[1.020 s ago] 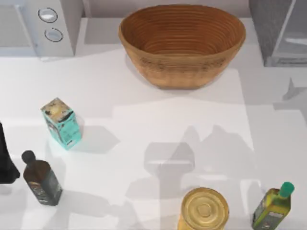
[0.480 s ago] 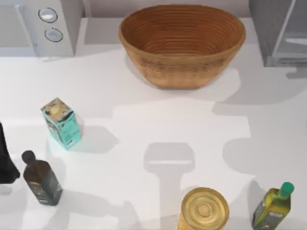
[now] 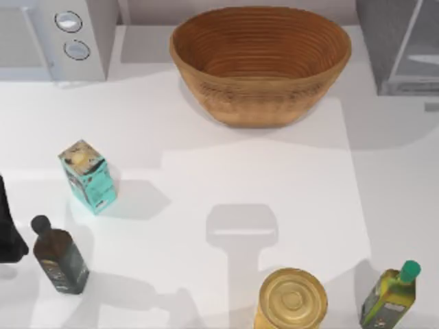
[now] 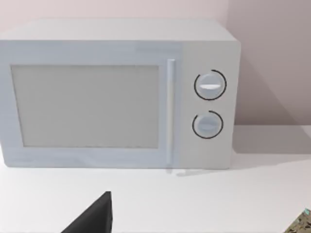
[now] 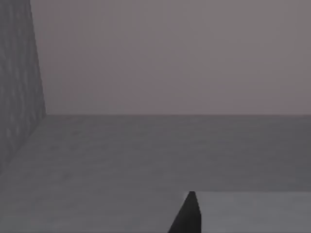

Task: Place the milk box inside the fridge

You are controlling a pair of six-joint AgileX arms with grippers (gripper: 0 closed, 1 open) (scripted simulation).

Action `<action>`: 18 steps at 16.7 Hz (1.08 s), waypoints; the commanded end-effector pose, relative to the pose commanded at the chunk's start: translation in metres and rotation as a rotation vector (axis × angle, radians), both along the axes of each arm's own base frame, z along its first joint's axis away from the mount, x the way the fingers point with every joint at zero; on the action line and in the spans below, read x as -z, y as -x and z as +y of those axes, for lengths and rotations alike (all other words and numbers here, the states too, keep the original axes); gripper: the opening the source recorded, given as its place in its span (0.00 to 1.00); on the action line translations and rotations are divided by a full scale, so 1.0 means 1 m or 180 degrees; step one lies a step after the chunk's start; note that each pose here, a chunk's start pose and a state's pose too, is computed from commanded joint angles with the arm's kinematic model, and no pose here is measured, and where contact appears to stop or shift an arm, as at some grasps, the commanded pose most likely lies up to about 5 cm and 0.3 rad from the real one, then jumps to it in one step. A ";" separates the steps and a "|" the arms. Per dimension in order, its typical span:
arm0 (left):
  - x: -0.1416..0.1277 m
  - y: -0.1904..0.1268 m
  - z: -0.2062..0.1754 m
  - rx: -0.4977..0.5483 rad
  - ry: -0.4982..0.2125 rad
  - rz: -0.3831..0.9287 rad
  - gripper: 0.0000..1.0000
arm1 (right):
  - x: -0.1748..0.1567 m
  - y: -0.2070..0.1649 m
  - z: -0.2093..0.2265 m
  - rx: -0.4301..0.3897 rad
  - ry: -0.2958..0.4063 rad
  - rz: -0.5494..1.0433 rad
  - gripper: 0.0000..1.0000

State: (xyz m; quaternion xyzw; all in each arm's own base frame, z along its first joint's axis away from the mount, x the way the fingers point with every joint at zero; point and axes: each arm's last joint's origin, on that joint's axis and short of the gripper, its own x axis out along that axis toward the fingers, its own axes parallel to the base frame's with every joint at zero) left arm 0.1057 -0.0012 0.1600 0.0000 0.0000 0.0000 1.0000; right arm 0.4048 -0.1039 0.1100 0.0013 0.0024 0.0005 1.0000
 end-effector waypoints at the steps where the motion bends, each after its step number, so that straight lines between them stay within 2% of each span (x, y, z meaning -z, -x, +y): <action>1: 0.000 0.000 0.000 0.0000 0.0000 0.0000 1.00 | 0.000 0.000 0.000 0.0000 0.0000 0.0000 0.00; 7: 0.000 0.000 0.000 0.0000 0.0000 0.0000 1.00 | 0.005 -0.007 0.003 -0.0039 -0.0024 0.0054 0.00; 18: 0.000 0.000 0.000 0.0000 0.0000 0.0000 1.00 | -0.003 -0.079 0.000 -0.0032 -0.0006 0.0053 0.00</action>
